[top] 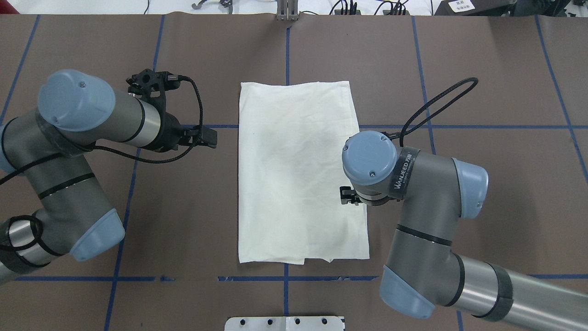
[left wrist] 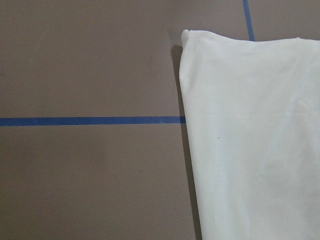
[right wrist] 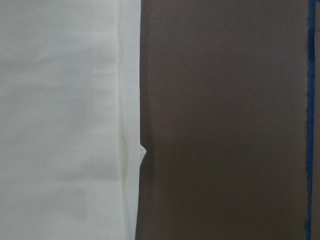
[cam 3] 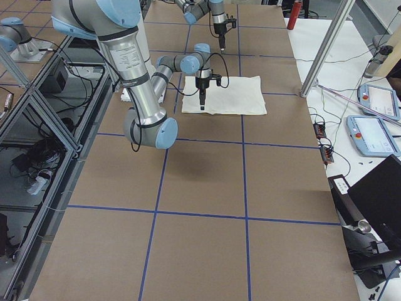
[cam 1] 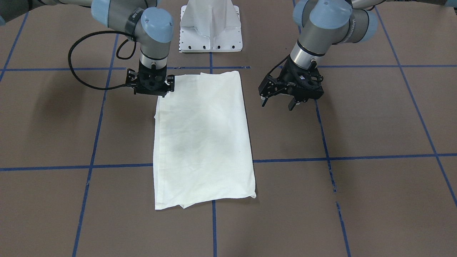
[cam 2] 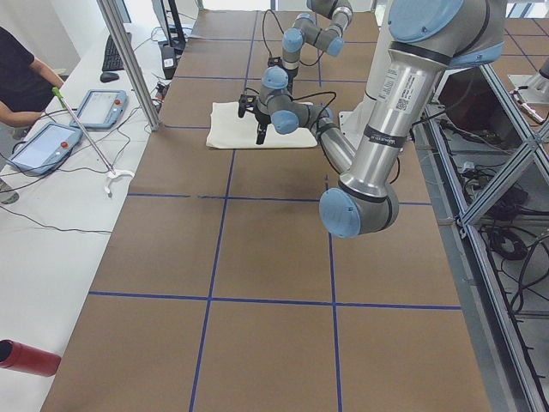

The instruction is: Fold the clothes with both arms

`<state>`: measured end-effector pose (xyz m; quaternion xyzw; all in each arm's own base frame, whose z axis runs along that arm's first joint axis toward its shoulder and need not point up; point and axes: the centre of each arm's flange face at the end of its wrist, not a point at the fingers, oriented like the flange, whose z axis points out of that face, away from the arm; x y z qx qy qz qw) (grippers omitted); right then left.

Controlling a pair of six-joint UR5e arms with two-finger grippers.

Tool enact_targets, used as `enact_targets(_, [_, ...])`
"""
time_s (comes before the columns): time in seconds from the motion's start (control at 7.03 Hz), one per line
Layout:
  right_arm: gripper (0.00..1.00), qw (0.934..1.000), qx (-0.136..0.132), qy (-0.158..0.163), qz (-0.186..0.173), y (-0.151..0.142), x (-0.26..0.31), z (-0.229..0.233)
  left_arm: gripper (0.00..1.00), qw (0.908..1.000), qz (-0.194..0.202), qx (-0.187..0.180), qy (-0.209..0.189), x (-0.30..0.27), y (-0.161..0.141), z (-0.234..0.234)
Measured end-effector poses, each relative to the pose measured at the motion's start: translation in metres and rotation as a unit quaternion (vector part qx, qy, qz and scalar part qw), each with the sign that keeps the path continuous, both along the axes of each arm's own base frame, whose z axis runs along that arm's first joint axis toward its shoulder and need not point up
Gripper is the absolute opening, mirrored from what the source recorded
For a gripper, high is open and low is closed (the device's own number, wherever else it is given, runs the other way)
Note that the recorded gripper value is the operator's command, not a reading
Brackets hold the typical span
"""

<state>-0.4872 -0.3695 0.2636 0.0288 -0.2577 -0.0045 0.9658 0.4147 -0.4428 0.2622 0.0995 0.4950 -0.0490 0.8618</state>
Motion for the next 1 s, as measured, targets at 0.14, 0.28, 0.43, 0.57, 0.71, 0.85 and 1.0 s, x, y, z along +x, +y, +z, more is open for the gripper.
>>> enact_targets(0.14, [1.0, 0.9994, 0.005, -0.033, -0.001, 0.007, 0.019, -0.023, 1.0, 0.9984, -0.001, -0.053, 0.019, 0.028, 0.026, 0.001])
enact_targets(0.28, [1.0, 0.9984, 0.01, -0.056, 0.0, 0.013, 0.035, -0.038, 1.0, 0.9931, -0.005, -0.11, 0.04, 0.06, 0.062, -0.004])
enact_targets(0.43, [1.0, 0.9972, 0.011, -0.074, 0.0, 0.021, 0.05, -0.047, 1.0, 0.9847, -0.014, -0.166, 0.053, 0.092, 0.102, -0.011])
enact_targets(0.57, [1.0, 0.9964, 0.009, -0.084, -0.003, 0.027, 0.06, -0.05, 0.99, 0.9778, -0.025, -0.202, 0.051, 0.114, 0.132, -0.016])
enact_targets(0.71, [1.0, 0.9959, 0.008, -0.09, -0.005, 0.03, 0.065, -0.051, 0.94, 0.9737, -0.038, -0.222, 0.036, 0.13, 0.152, -0.016])
enact_targets(0.85, [1.0, 0.9958, 0.007, -0.091, -0.005, 0.031, 0.066, -0.051, 0.9, 0.9716, -0.049, -0.231, 0.018, 0.142, 0.166, -0.016])
enact_targets(1.0, [1.0, 0.9958, 0.007, -0.092, -0.005, 0.031, 0.067, -0.051, 0.86, 0.9702, -0.057, -0.235, 0.005, 0.15, 0.176, -0.016])
